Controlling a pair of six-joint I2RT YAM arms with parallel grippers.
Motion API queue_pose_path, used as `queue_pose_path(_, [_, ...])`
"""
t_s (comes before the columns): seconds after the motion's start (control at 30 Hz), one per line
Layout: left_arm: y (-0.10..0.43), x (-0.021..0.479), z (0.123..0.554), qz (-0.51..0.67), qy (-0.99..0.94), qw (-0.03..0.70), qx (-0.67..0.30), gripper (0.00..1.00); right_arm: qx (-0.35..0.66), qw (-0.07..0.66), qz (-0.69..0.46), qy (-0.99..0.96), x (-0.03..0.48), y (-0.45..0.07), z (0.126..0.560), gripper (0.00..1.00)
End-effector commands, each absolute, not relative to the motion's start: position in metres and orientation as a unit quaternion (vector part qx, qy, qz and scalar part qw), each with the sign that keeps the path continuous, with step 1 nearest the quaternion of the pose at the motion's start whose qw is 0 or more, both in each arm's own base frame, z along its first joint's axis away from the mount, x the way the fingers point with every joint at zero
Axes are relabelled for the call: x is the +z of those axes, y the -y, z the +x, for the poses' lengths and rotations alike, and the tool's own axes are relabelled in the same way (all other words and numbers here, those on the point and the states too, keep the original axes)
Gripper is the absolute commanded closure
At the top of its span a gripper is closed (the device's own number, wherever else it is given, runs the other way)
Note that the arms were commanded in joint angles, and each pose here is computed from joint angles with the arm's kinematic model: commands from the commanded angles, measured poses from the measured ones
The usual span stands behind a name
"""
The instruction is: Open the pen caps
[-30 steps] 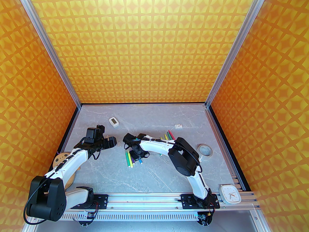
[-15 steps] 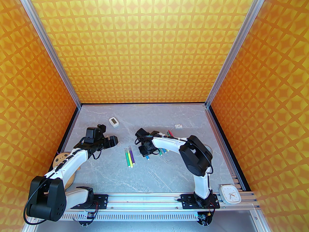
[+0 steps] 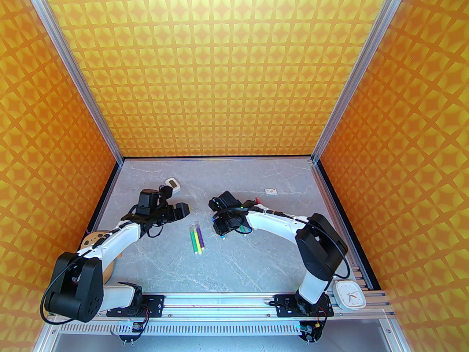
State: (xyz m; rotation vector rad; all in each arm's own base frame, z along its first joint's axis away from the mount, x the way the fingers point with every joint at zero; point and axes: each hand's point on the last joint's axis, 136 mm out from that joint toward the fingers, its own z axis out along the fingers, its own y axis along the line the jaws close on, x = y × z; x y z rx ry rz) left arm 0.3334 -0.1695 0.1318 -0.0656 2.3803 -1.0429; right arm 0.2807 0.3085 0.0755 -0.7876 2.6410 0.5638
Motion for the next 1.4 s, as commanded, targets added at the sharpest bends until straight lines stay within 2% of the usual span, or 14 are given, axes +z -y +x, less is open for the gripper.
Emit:
queue_pose_path(0.0, [0.194,0.158,0.342,0.005,-0.851,0.277,-0.446,0.31,0.240,0.193,-0.296,-0.904,0.096,-0.319,0.281,0.97])
queue_pose_path(0.53, [0.232,0.165,0.333,0.060,-0.824,0.243,-0.508,0.42,0.266,0.220,-0.302,-0.889,0.124,-0.325,0.281,0.98])
queue_pose_path(1.0, [0.248,0.162,0.334,0.060,-0.818,0.226,-0.525,0.46,0.287,0.236,-0.306,-0.877,0.140,-0.332,0.281,0.99])
queue_pose_path(1.37, [0.259,0.163,0.334,0.067,-0.812,0.219,-0.536,0.59,0.293,0.239,-0.302,-0.875,0.142,-0.332,0.281,1.00])
